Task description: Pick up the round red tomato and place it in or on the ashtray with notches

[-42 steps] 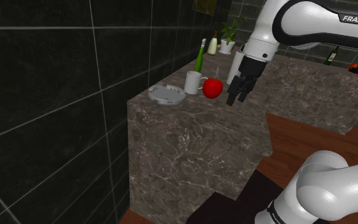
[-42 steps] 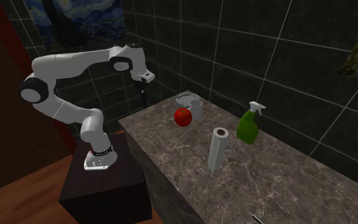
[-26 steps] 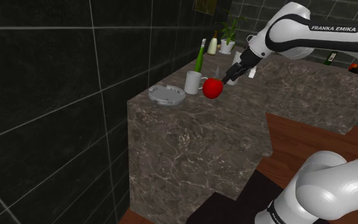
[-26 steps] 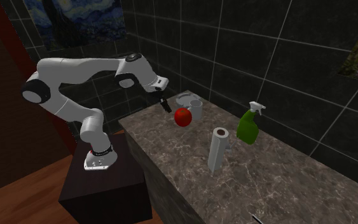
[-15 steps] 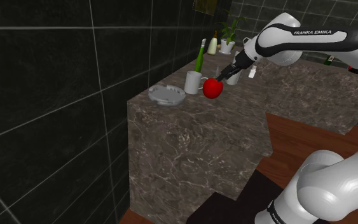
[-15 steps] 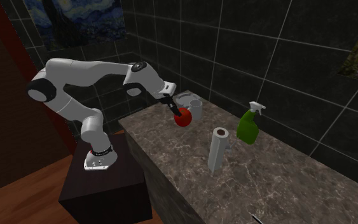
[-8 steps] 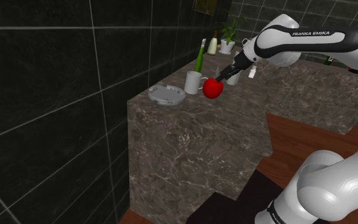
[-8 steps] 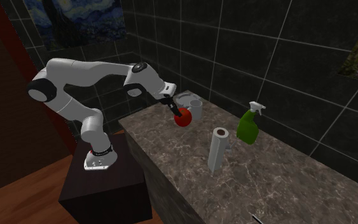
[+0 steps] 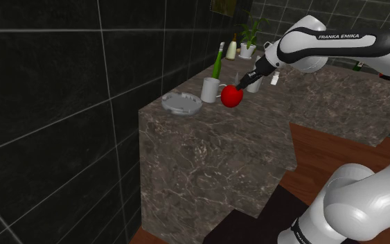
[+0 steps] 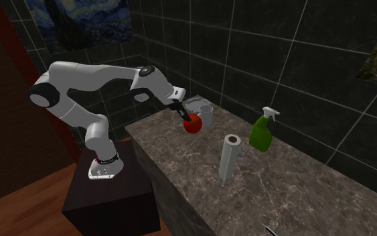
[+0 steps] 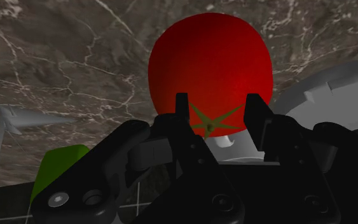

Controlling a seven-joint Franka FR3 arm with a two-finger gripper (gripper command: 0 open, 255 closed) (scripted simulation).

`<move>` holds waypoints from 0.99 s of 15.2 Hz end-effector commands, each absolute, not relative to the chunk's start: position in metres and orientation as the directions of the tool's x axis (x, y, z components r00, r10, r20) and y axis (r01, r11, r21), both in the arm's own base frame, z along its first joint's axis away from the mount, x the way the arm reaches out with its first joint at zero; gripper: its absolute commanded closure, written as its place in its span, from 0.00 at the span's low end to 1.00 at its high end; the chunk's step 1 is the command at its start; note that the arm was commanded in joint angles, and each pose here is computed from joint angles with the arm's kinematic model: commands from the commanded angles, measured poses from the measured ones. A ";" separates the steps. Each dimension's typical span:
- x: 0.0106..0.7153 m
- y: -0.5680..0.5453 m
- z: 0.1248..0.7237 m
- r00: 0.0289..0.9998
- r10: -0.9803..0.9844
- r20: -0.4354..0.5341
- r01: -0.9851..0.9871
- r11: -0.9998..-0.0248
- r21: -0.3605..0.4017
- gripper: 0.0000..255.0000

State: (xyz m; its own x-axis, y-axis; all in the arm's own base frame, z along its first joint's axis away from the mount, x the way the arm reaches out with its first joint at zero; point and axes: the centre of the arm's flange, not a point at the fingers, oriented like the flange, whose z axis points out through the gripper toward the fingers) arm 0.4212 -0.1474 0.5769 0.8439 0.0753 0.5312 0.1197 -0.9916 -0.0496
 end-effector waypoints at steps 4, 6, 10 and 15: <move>0.421 -0.147 0.587 0.844 0.075 0.531 0.120 -0.992 -0.050 1.00; 0.421 -0.147 0.598 0.844 0.075 0.531 0.120 -0.992 -0.050 1.00; 0.421 -0.147 0.619 0.844 0.075 0.531 0.120 -0.992 -0.050 1.00; 0.421 -0.147 0.645 0.844 0.075 0.531 0.120 -0.992 -0.050 1.00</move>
